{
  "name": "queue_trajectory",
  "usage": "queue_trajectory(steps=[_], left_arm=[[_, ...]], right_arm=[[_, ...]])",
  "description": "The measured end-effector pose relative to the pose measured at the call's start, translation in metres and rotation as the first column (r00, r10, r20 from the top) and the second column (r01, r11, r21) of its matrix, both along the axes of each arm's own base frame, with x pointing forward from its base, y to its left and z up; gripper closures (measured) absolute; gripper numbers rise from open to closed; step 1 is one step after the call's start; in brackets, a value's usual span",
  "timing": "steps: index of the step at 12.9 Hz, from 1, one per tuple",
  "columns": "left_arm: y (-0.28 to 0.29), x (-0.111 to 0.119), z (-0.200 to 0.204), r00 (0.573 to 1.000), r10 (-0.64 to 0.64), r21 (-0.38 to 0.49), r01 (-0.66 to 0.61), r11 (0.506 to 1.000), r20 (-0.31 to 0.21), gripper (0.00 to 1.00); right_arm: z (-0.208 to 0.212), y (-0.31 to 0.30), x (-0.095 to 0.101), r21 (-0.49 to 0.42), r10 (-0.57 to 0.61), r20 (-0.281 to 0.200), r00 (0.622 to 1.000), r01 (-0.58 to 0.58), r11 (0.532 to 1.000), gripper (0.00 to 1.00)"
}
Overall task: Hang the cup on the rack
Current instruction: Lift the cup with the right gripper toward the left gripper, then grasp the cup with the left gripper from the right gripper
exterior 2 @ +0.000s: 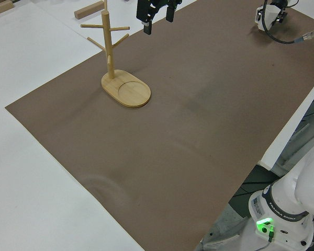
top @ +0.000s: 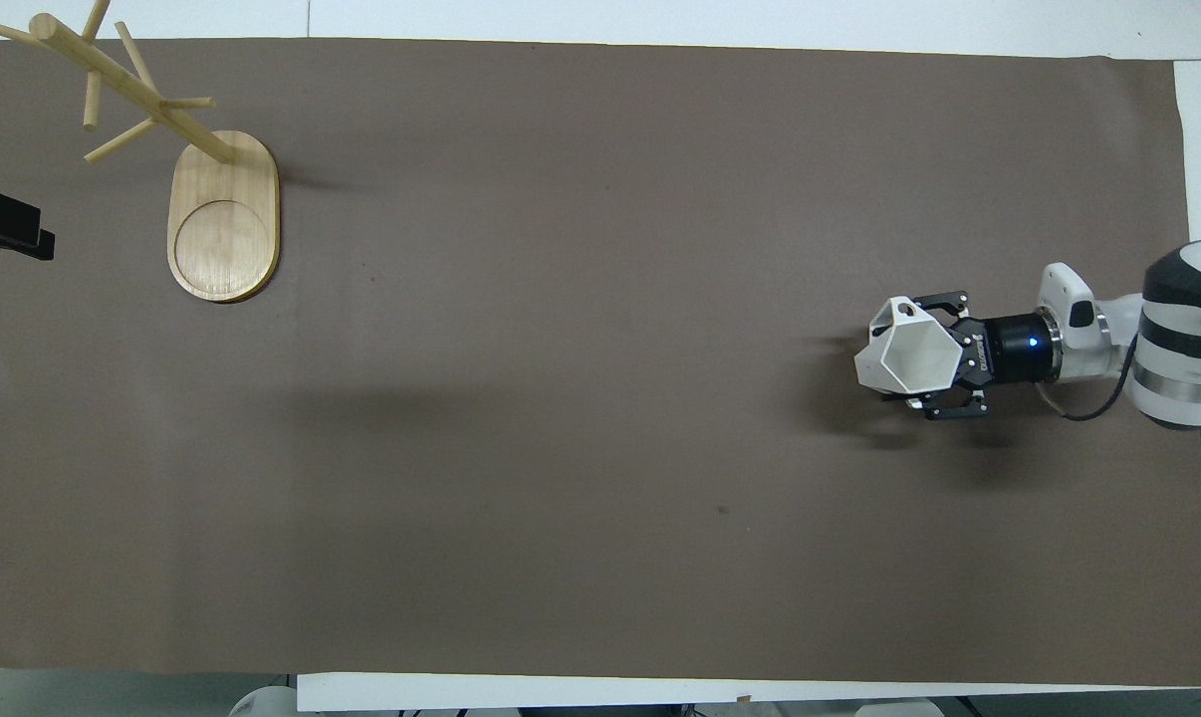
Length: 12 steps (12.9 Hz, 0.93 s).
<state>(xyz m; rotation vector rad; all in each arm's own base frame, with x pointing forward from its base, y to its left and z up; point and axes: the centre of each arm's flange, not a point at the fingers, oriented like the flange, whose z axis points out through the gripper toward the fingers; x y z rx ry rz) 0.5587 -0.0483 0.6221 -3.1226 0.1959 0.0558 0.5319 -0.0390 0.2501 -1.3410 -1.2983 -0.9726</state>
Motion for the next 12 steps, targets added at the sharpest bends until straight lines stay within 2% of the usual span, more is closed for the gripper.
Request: queue_trajectory(steps=[1,2,4,5,8,10,12], left_arm=[[-0.021,-0.004,-0.004,1.0,0.006,-0.002,-0.006,1.0,0.001,0.0],[-0.057,-0.009,-0.008,0.999,0.035,-0.007,-0.035,0.999,0.029,0.0],[-0.15,-0.032,-0.02,0.991,0.101,-0.032,-0.099,0.995,0.083,0.0],[-0.197,-0.05,-0.027,0.986,0.145,-0.045,-0.141,0.989,0.088,0.01],[-0.289,-0.086,-0.042,0.968,0.244,-0.099,-0.238,0.966,0.057,0.01],[-0.33,-0.088,-0.059,0.959,0.28,-0.104,-0.275,0.956,0.036,0.01],[-0.363,-0.08,-0.078,0.952,0.304,-0.101,-0.301,0.948,0.02,0.02]], right_arm=[[0.017,0.037,0.015,-0.011,-0.021,-0.008,1.0,0.02,1.0,0.21],[0.032,0.078,0.027,-0.021,-0.043,-0.012,0.999,0.043,0.999,0.21],[0.049,0.15,0.036,-0.049,-0.09,-0.021,0.996,0.089,0.995,0.21],[0.052,0.182,0.037,-0.067,-0.118,-0.031,0.993,0.116,0.991,0.21],[0.06,0.244,0.034,-0.132,-0.191,-0.028,0.981,0.186,0.974,0.21],[0.066,0.27,0.028,-0.143,-0.217,-0.022,0.976,0.211,0.967,0.21],[0.067,0.287,0.023,-0.143,-0.237,-0.023,0.971,0.232,0.962,0.21]])
